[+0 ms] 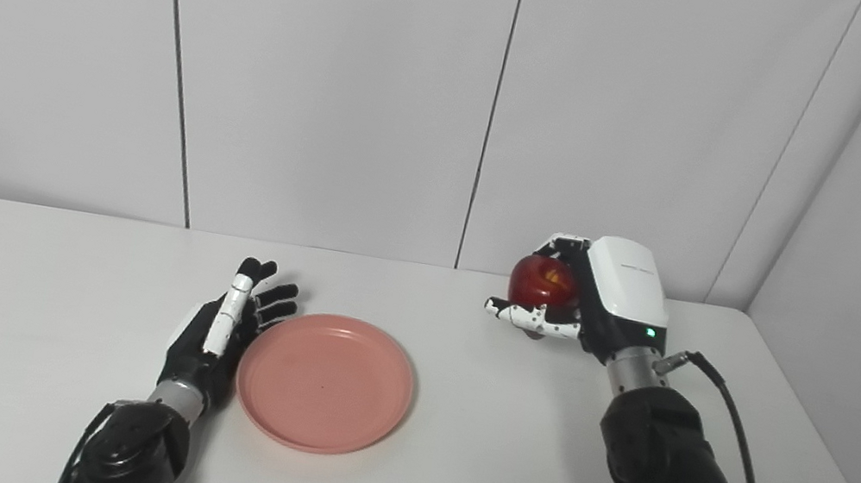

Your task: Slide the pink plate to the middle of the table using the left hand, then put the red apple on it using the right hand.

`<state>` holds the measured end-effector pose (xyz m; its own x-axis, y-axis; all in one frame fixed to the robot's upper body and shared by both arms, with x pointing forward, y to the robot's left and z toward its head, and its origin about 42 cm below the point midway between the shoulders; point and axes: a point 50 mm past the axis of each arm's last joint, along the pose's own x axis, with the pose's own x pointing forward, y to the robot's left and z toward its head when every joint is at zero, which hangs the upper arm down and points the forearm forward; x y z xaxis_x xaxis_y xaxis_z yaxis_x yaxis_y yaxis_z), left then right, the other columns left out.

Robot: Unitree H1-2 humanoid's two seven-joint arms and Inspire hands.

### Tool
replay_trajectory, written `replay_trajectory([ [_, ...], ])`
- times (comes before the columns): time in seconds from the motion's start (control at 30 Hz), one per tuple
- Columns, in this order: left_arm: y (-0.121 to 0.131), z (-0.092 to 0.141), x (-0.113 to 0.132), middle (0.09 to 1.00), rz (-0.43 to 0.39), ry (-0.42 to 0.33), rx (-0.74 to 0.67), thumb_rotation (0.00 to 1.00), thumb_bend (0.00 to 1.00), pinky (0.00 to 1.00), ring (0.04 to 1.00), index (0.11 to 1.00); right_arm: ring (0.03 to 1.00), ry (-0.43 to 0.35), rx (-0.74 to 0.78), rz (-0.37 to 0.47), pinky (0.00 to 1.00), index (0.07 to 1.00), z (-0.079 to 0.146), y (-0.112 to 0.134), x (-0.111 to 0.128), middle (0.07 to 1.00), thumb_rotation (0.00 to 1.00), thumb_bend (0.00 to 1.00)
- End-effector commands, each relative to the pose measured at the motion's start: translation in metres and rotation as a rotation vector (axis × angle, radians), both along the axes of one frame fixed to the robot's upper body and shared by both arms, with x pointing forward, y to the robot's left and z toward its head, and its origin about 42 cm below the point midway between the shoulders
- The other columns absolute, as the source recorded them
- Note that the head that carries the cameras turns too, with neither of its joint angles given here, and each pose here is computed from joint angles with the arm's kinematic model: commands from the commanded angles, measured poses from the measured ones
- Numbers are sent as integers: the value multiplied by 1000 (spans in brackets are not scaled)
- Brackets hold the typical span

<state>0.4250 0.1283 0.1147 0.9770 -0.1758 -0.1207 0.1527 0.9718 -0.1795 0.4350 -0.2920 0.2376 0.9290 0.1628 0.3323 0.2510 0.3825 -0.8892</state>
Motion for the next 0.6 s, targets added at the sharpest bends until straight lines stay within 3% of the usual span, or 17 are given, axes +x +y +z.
replay_trajectory([
  [0.0,-6,-8,-1,816,-10,59,-4,891,752,823,826,896,137,-125,-1,68,87,320,40,11,8,211,480,525],
  [0.3,-10,-8,-1,794,-6,52,-10,873,744,827,816,886,136,-126,19,120,85,318,48,37,13,214,512,520],
  [0.4,-11,-8,0,791,-5,50,-4,878,741,823,818,886,140,-126,30,131,88,325,51,46,15,221,461,522],
  [0.57,-12,-9,1,796,-6,47,-2,879,742,830,820,887,161,-143,43,160,105,341,54,64,19,244,461,520],
])
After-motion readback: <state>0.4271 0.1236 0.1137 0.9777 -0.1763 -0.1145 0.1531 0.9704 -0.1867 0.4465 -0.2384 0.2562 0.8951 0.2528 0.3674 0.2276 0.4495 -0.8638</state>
